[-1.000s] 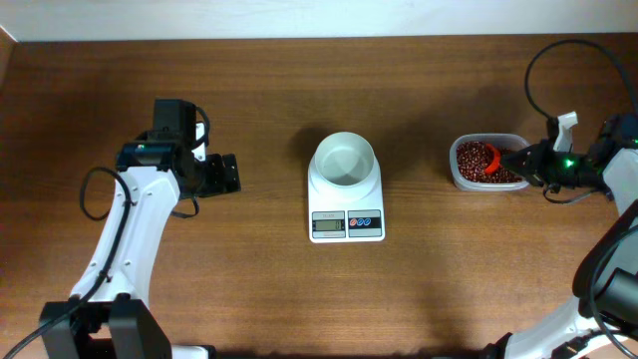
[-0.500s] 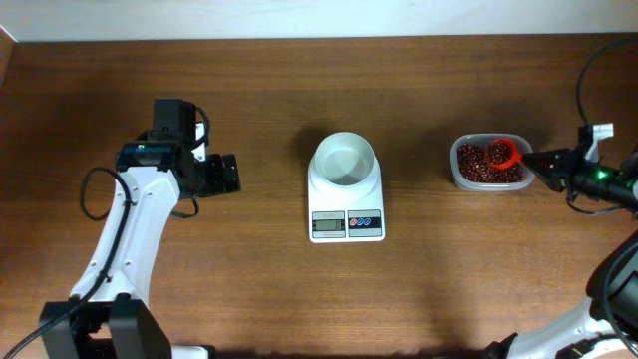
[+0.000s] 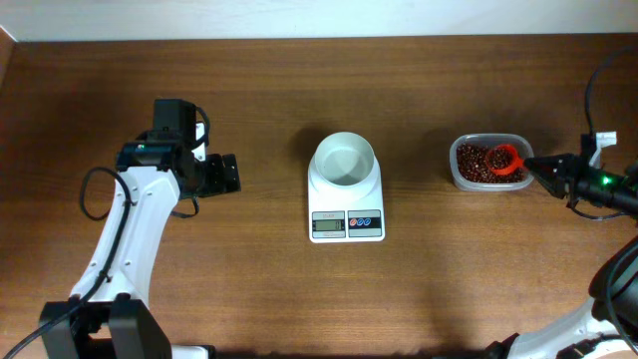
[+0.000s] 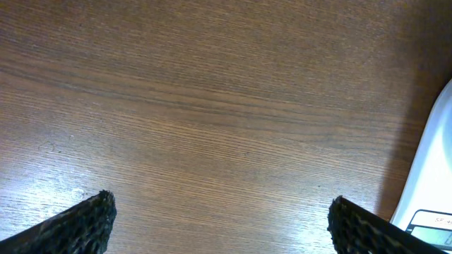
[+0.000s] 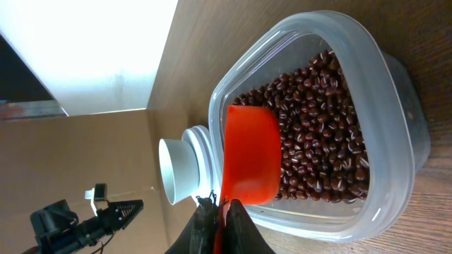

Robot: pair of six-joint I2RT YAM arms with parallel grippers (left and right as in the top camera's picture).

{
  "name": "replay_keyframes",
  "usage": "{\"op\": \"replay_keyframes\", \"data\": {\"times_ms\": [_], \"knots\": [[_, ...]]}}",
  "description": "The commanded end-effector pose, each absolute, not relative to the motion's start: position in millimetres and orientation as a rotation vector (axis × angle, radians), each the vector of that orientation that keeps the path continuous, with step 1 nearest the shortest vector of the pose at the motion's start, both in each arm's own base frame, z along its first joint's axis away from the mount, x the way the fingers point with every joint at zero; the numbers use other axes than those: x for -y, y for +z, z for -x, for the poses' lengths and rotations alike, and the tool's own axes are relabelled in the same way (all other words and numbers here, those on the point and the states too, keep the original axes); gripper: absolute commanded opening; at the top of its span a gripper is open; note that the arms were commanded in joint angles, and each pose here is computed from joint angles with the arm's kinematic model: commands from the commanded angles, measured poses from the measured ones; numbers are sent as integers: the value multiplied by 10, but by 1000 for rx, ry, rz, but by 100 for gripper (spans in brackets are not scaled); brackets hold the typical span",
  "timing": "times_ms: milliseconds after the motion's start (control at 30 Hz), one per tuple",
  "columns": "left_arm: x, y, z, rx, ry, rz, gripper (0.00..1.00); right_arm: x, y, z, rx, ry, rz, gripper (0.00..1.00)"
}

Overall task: Scoop item into bowl and weigh 50g on scale
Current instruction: 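Drag the scoop through the beans and lift it filled, then carry the filled scoop left over the white bowl on the scale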

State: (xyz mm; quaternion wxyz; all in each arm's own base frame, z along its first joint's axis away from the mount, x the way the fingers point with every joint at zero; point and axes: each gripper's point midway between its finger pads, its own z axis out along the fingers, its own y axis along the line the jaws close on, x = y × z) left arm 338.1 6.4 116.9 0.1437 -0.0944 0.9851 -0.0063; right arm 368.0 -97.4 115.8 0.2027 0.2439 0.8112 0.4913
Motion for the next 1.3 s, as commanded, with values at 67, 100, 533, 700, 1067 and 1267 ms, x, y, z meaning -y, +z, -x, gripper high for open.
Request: {"op": "replay_keyframes", "data": {"times_ms": [67,100,533,700,1067,1267], "knots": [[-79,1217,-3415,-2827,-12,262,99,926,1291,-3709,-2165,1476,-653,4],[-79,1217,-3415,-2827,-12,262,99,925,1296,-3709,-2162,1479,-652,4],[-79,1217,-3415,-2827,-12,262,99,728,1408,-3740,-2127,1579,-613,4],[-79,1217,-3415,-2827,-12,262,99,225,1412,-3821,-2203,1643,-468,4],[-79,1217,-3415,-2827,-12,262,99,-922,1632,-3766,-2214,1904,-111,4],[-79,1217,-3415,-2827,-12,262,99,-1462,1640,-3853,-2263,1930,46,4]]}}
